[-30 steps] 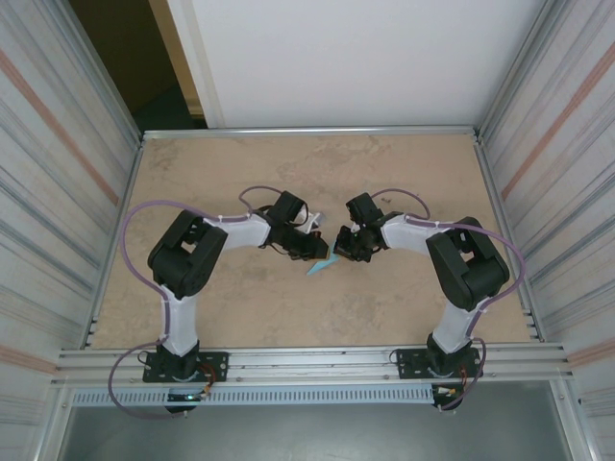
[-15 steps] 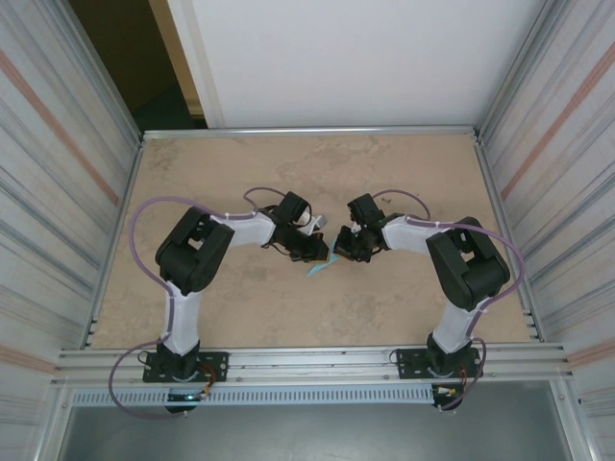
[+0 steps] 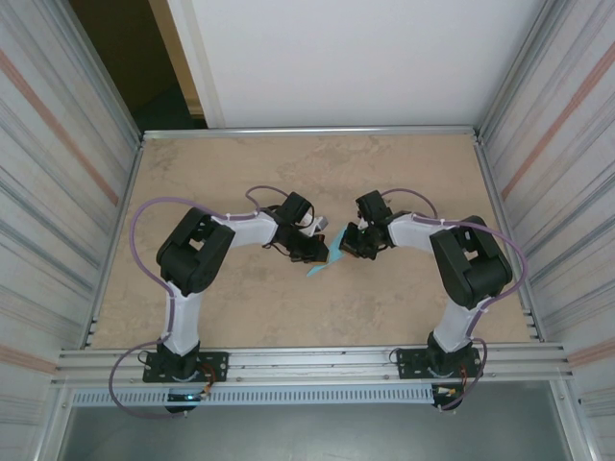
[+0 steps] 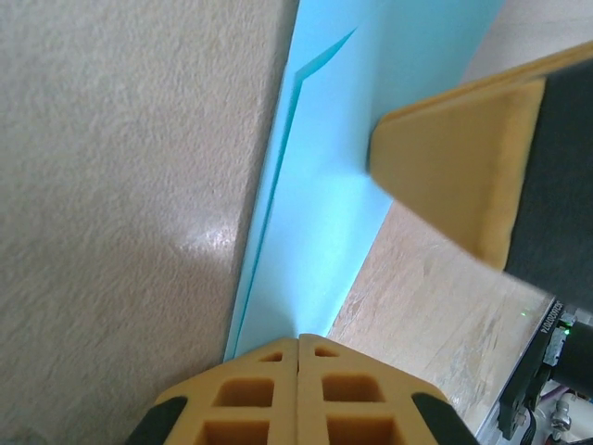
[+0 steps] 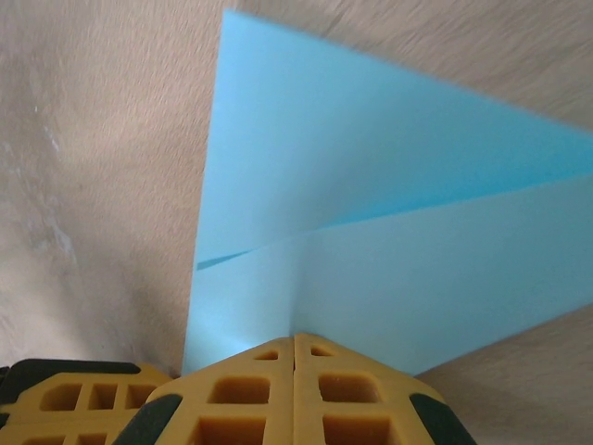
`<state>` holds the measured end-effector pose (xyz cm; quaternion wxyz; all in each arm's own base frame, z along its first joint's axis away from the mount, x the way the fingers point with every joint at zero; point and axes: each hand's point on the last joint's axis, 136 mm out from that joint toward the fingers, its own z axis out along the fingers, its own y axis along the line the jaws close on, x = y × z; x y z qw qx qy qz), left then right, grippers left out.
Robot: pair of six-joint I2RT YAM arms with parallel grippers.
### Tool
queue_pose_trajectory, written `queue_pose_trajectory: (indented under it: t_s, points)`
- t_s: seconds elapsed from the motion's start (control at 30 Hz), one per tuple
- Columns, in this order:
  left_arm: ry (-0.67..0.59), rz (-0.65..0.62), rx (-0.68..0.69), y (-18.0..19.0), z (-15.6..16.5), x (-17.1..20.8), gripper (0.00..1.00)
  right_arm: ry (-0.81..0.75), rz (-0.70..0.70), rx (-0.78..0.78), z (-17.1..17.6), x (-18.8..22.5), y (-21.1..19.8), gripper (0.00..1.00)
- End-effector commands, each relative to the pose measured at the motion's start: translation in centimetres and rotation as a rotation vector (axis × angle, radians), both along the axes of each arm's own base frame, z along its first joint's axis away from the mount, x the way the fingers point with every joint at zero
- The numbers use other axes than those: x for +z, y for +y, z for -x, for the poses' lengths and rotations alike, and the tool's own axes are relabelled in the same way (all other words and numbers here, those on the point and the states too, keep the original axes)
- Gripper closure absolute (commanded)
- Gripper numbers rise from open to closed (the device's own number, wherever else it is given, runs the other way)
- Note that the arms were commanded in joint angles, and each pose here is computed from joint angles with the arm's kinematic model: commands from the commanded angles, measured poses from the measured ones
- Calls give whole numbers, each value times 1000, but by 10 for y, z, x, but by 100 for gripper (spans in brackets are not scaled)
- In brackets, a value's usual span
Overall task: Fold a paper plane with a square sheet of paper (pick it up from the middle)
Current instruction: Fold the wing for the fifth time at the center of the table.
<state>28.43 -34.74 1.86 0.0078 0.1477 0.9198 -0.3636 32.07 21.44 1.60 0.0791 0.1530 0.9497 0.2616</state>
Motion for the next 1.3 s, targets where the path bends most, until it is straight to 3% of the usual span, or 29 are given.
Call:
queue_pose_trajectory:
  t_s: [0.0,0.53,0.77,1.03,1.27]
  points:
    - [65,-148,0,25,18,-30,94,12,71,-16,1,-10,-26,94]
    - [74,-164,4,30,22,-35,95,28,75,-160,-18,-33,-105,94]
    - [67,-153,4,27,19,-32,95,-71,86,-175,-37,10,-117,94]
    - [57,-124,0,19,14,-23,95,-230,43,-113,-24,64,-79,93]
    - [53,-101,-1,14,11,-16,95,-209,-25,-21,3,59,-12,94]
